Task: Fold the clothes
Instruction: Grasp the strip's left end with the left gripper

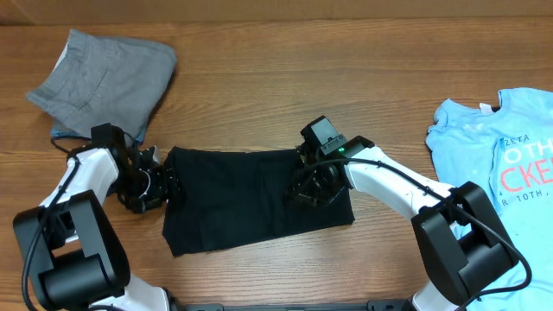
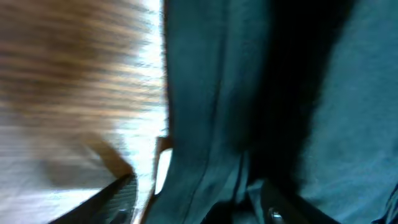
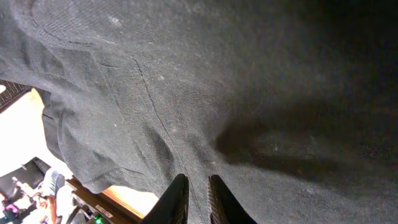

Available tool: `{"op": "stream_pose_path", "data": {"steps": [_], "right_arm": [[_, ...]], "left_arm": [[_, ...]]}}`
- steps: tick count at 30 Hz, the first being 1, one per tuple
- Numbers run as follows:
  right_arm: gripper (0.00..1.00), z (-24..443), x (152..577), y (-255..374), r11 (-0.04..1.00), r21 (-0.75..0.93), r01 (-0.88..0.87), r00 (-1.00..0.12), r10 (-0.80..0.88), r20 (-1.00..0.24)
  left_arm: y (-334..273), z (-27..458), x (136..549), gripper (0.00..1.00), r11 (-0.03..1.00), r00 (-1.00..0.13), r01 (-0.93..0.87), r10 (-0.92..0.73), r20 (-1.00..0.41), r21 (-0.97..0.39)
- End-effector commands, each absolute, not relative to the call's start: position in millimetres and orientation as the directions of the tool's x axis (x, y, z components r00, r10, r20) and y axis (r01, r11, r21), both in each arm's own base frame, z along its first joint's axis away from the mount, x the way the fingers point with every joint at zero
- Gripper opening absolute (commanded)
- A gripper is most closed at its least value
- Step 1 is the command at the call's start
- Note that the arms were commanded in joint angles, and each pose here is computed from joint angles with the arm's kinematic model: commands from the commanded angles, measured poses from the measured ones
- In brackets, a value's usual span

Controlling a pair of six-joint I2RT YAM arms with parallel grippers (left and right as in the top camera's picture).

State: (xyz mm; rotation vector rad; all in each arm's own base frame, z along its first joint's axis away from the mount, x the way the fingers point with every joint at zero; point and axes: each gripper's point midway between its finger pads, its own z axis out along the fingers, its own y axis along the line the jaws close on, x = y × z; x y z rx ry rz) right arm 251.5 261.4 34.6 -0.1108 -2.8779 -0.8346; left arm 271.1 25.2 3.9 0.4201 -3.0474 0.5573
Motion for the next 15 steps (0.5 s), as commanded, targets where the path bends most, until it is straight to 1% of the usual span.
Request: {"op": "stream_pose_path", "data": {"steps": [1, 2, 8, 9, 11, 15], "right_arm": [[0.15, 35.8, 251.7, 263.2, 0.840, 0.532, 0.110, -0.988, 0.033, 0.153], [0.15, 35.9, 252.0, 263.4, 0.839, 0.533, 0.110, -0.988, 0.033, 0.152], [0.15, 36.1, 252.5, 263.8, 0.838, 0.534, 0.108, -0.988, 0.032, 0.150], [0.15, 36.1, 252.5, 263.8, 0.838, 0.534, 0.108, -0.988, 0.032, 0.150], [0.14, 36.1, 252.5, 263.8, 0.838, 0.534, 0.108, -0.988, 0.032, 0.150], [0.15, 35.9, 252.0, 263.5, 0.839, 0.533, 0.109, -0.988, 0.032, 0.152]], "left_arm": [[-1.4, -17.5, 243.8, 0.55, 0.859, -0.967, -0.254, -0.211, 0.146, -0.444], [-5.8, -17.9, 241.2, 0.52, 0.852, -0.971, -0.238, -0.193, 0.143, -0.467], [-11.1, -29.9, 230.3, 0.51, 0.849, -0.974, -0.225, -0.181, 0.136, -0.479], [-11.5, -30.8, 229.0, 0.47, 0.850, -0.975, -0.219, -0.176, 0.134, -0.480], [-12.7, -31.2, 231.2, 0.32, 0.845, -0.977, -0.214, -0.177, 0.122, -0.490], [-12.2, -31.4, 233.8, 0.26, 0.845, -0.978, -0.210, -0.178, 0.110, -0.491]]}}
